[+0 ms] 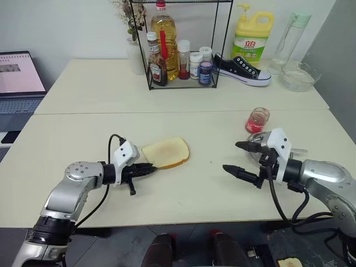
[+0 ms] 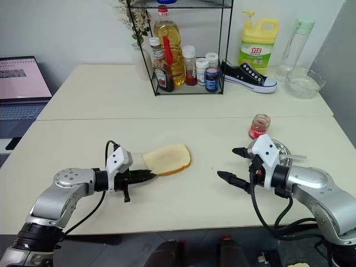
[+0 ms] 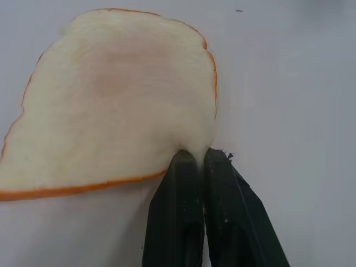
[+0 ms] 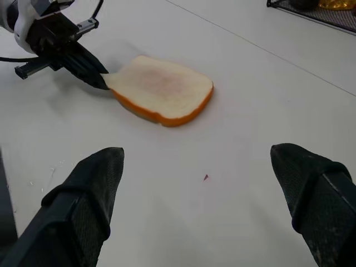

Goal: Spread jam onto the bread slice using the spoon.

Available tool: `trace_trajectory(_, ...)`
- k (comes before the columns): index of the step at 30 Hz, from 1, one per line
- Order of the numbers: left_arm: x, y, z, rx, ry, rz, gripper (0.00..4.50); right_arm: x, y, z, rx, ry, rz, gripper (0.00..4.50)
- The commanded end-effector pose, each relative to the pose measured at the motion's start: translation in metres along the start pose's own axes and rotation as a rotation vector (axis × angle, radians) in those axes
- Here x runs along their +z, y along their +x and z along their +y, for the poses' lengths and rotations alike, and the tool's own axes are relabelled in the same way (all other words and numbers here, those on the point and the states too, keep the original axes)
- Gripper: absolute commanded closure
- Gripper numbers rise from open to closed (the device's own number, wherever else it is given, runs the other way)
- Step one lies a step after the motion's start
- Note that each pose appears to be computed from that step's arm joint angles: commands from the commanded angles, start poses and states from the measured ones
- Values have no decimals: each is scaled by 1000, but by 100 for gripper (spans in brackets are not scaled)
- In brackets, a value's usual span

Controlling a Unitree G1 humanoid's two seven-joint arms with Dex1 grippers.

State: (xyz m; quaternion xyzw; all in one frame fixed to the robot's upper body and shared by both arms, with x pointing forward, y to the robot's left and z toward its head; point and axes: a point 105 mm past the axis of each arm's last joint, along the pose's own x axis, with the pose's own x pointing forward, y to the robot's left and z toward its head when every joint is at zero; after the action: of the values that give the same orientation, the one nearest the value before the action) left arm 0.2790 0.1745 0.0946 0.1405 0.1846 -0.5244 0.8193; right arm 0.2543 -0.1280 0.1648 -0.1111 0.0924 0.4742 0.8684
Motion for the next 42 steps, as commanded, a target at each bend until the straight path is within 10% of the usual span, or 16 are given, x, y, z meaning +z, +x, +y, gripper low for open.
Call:
trace_trajectory(1,13,6,-18,-102,79,-14,446,11,0,11,38,-30,-38,0)
trace_trajectory(25,-3,25,7,-46,232,40,446,11,4,17,51,-20,-37,0)
trace_trajectory(38,67,-26,-11,-65,172,-30,23,7,-36,-8,-189,147,-74,0)
trace_trajectory(42,111,1,-17,-71,264,-171,2,-2,-63,-26,-352,271,-111,0)
